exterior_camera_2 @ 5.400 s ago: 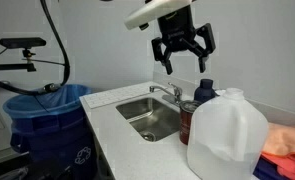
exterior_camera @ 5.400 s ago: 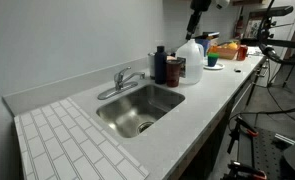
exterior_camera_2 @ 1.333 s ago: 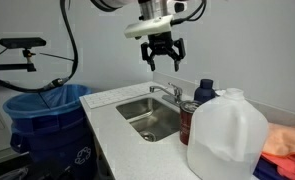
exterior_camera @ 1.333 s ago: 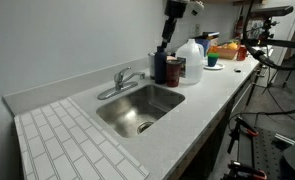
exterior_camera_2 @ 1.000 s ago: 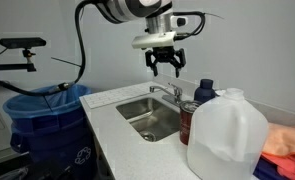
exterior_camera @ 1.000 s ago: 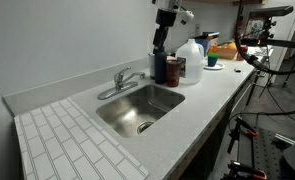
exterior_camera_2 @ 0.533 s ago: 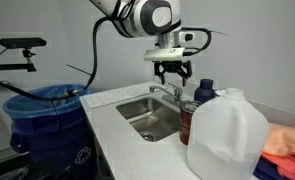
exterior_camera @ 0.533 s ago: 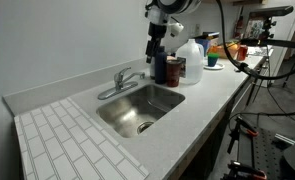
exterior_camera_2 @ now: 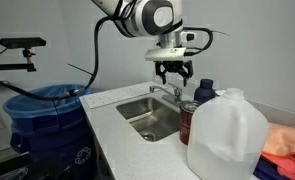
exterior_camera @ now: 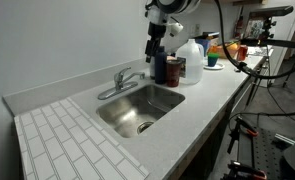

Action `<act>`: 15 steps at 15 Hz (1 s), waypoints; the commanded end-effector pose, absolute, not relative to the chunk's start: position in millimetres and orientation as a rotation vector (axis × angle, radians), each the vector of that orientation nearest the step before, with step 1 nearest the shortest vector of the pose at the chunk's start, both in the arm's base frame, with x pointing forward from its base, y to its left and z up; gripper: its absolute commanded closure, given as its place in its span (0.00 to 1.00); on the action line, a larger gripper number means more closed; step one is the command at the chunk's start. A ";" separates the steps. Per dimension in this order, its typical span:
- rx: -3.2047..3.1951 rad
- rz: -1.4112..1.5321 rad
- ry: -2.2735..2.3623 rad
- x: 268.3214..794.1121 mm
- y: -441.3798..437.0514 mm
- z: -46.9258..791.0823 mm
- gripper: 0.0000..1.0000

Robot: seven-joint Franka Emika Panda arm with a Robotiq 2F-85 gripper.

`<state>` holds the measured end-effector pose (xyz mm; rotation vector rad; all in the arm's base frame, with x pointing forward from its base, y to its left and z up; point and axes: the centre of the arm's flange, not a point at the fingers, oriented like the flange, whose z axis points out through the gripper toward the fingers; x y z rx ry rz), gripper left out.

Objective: Move the tap

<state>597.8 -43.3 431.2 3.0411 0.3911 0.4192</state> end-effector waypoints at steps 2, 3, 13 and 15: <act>3.037 0.396 0.386 621.3 -31.8 399.3 0.00; 3.030 0.397 0.385 626.7 -28.9 392.6 0.00; 2.998 0.609 0.320 655.4 -21.4 378.9 0.00; 2.985 0.674 0.306 656.5 -19.5 382.7 0.00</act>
